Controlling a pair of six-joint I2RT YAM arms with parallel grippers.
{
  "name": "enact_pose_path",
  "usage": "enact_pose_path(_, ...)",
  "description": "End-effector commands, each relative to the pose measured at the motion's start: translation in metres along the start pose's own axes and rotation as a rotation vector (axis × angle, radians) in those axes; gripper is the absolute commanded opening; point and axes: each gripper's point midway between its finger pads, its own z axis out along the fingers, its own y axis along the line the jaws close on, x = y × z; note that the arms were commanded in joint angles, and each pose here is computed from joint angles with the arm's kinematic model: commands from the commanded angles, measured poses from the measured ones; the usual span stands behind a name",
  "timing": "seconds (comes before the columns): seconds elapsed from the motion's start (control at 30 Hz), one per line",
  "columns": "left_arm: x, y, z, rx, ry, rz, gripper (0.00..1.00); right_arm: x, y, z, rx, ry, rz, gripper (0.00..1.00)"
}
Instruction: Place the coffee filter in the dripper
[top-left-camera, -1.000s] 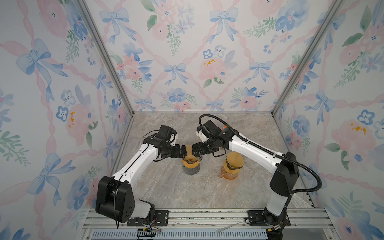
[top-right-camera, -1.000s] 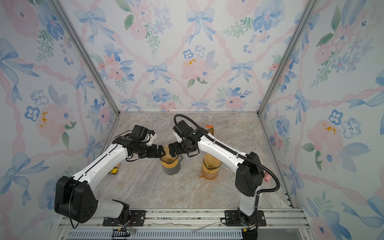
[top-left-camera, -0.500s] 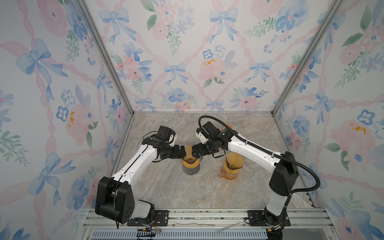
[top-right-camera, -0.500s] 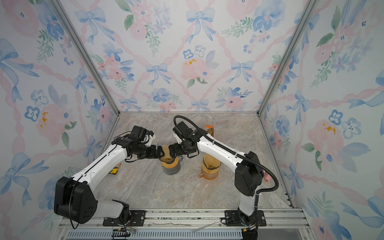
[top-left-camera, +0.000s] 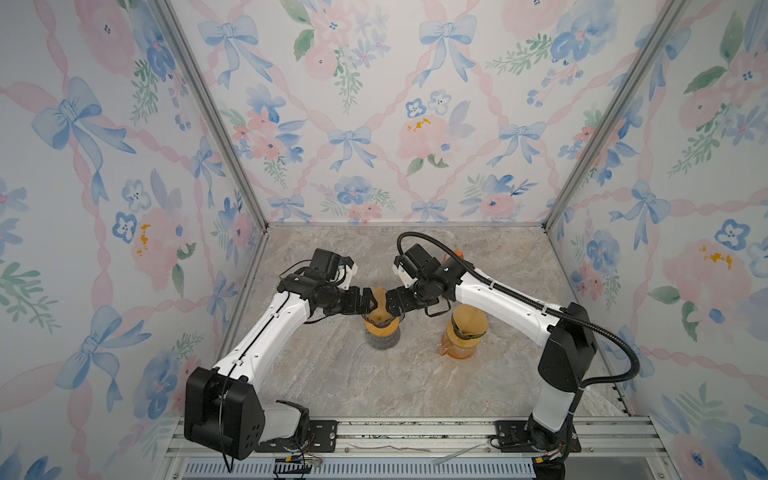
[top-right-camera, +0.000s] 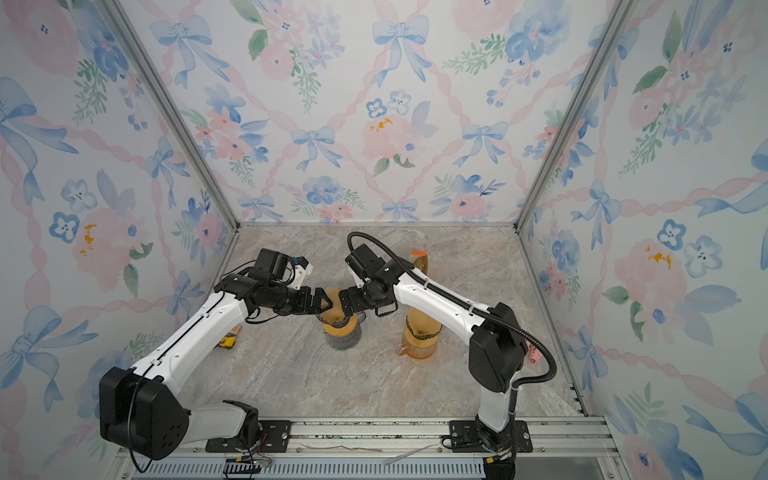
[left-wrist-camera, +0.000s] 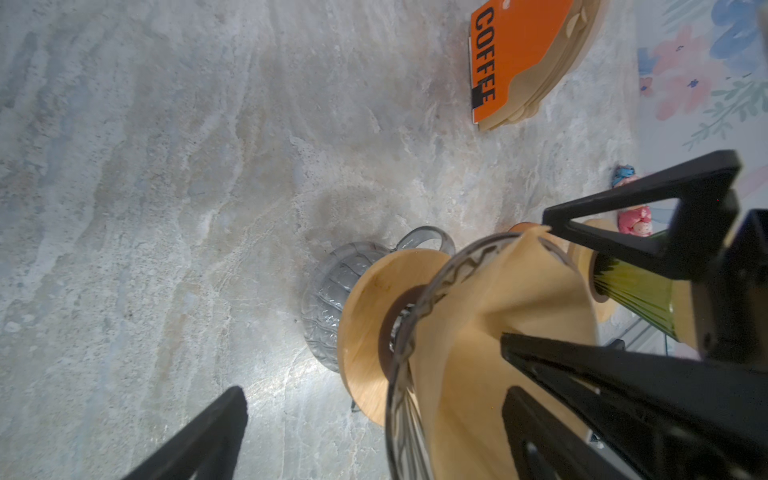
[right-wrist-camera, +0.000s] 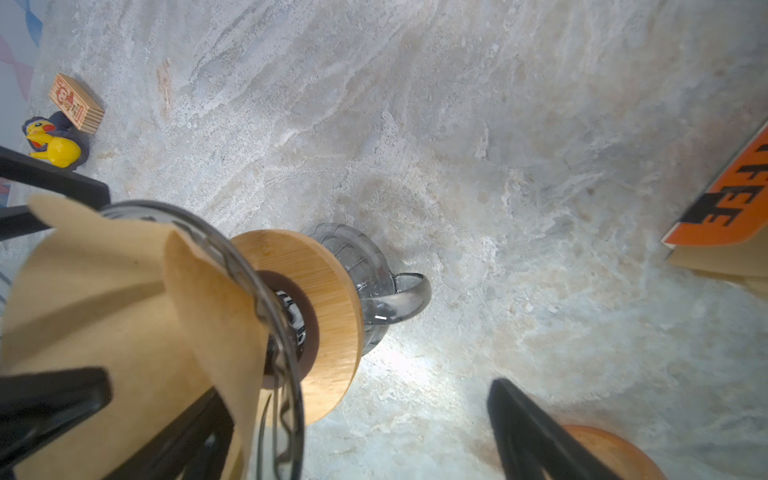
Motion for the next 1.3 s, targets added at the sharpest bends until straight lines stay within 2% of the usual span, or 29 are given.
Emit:
enact_pose_path(0.0,-0.007,-0.012,-0.015,0.056,-0.038,0.020,0.98,0.007,0.000,0.005,0.021,0.014,-0.012,0.96)
enact_pose_path(0.17,-0.001,-0.007,-0.014,0.065,-0.032,0.024,0.98,-0.001,0.005,-0.003,-0.003,-0.027,-0.014,0.96)
enact_pose_path(0.3,0.009,0.009,-0.001,0.010,0.005,0.011,0.98,-0.005,0.008,-0.010,-0.012,-0.050,-0.019,0.96)
enact_pose_path(0.77,0.019,0.042,0.020,-0.122,0.062,-0.043,0.98,0.008,-0.011,0.005,0.086,0.007,-0.041,0.96)
enact_pose_path(1.27,0.019,0.035,0.023,-0.110,0.073,-0.038,0.98,-0.015,0.012,-0.021,-0.075,-0.098,-0.003,0.96)
